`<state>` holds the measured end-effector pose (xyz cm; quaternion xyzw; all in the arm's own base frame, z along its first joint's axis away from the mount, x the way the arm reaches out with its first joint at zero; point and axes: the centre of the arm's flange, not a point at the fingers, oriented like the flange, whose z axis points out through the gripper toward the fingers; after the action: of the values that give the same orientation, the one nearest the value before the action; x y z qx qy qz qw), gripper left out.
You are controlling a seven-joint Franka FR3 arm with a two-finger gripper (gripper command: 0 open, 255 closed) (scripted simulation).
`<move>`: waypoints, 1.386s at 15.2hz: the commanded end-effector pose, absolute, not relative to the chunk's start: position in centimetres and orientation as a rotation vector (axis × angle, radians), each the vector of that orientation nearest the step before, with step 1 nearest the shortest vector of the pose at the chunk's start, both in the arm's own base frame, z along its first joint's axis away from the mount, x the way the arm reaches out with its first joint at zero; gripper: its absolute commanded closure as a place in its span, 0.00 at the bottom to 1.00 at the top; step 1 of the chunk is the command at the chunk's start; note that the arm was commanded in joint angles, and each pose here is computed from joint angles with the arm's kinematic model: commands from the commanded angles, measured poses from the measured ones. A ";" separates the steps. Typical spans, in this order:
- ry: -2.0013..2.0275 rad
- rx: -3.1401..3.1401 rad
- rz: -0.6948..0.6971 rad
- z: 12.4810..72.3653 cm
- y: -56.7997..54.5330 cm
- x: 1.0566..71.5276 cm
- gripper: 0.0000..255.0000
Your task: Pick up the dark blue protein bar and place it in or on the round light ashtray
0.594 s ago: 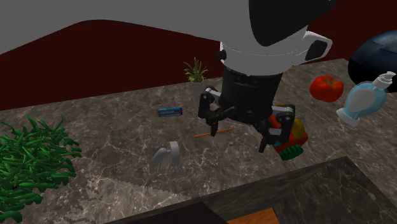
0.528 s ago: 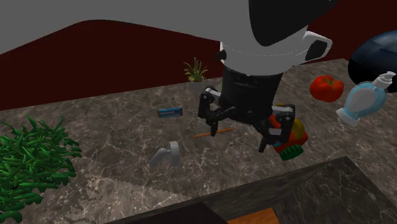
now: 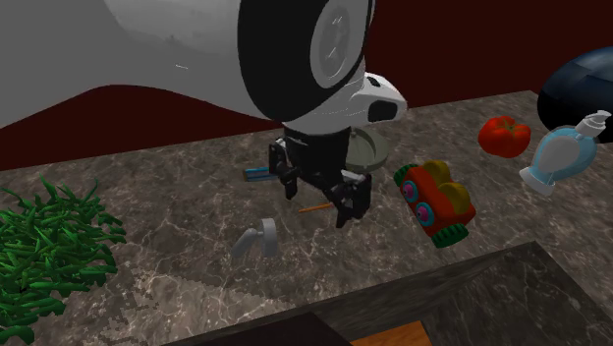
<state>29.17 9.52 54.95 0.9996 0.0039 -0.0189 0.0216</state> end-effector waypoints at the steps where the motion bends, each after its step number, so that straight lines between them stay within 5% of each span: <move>1: -0.088 3.103 -0.054 53.7 11.7 29.8 0.00; 21: -1.000 2.990 -0.003 40.6 30.7 40.4 0.00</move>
<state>39.79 29.89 41.23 0.9539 -0.3002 -0.0020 -0.0030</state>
